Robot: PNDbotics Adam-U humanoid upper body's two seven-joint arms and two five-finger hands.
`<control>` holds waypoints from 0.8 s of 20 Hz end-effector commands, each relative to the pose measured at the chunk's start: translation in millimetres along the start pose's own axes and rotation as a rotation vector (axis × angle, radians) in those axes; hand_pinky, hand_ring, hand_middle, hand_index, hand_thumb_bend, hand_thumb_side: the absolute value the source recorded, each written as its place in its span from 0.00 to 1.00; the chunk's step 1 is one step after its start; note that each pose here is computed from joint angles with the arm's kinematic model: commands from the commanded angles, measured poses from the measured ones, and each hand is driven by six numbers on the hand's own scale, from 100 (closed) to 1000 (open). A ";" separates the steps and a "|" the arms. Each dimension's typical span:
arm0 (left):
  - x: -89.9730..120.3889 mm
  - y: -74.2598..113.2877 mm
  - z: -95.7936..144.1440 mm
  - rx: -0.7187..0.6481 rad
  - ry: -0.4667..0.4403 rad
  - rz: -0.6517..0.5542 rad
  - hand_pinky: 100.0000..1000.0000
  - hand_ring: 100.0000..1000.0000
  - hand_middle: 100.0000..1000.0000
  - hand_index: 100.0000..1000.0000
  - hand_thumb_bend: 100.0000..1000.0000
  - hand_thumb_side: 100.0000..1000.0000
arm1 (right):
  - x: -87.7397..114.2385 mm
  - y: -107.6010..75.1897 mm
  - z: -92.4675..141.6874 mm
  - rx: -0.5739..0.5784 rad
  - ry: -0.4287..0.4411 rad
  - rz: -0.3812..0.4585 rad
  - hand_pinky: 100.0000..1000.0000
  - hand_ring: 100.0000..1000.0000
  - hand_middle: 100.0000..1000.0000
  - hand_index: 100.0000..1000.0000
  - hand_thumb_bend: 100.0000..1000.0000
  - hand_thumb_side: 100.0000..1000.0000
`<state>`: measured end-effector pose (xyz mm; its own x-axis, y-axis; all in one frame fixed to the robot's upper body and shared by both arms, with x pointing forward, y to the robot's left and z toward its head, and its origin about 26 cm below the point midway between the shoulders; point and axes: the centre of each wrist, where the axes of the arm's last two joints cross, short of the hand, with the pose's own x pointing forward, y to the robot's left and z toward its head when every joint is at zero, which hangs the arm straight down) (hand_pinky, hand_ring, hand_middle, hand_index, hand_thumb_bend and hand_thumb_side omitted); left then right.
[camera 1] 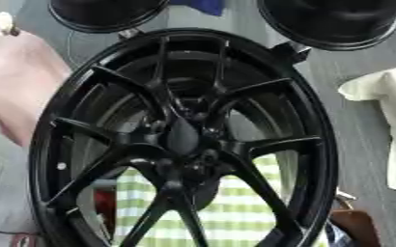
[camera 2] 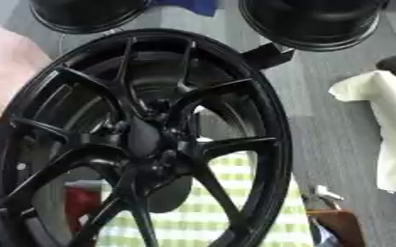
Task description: Pull the pin out of the wheel hub.
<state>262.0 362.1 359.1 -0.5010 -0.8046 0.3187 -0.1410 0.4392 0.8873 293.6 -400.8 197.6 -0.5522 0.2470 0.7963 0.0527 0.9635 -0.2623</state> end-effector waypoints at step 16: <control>-52.4 -78.0 49.6 0.045 0.198 -0.050 0.76 0.51 0.28 0.47 0.00 0.17 | 7.0 -1.8 -0.4 -0.033 -0.042 -0.017 1.00 0.80 0.63 0.57 0.00 0.65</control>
<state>257.9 391.1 253.1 -0.3087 -0.8761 0.3703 -0.1906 0.4384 0.8784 292.5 -399.4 191.3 -0.5574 0.2190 0.8009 0.0631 0.9730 -0.2222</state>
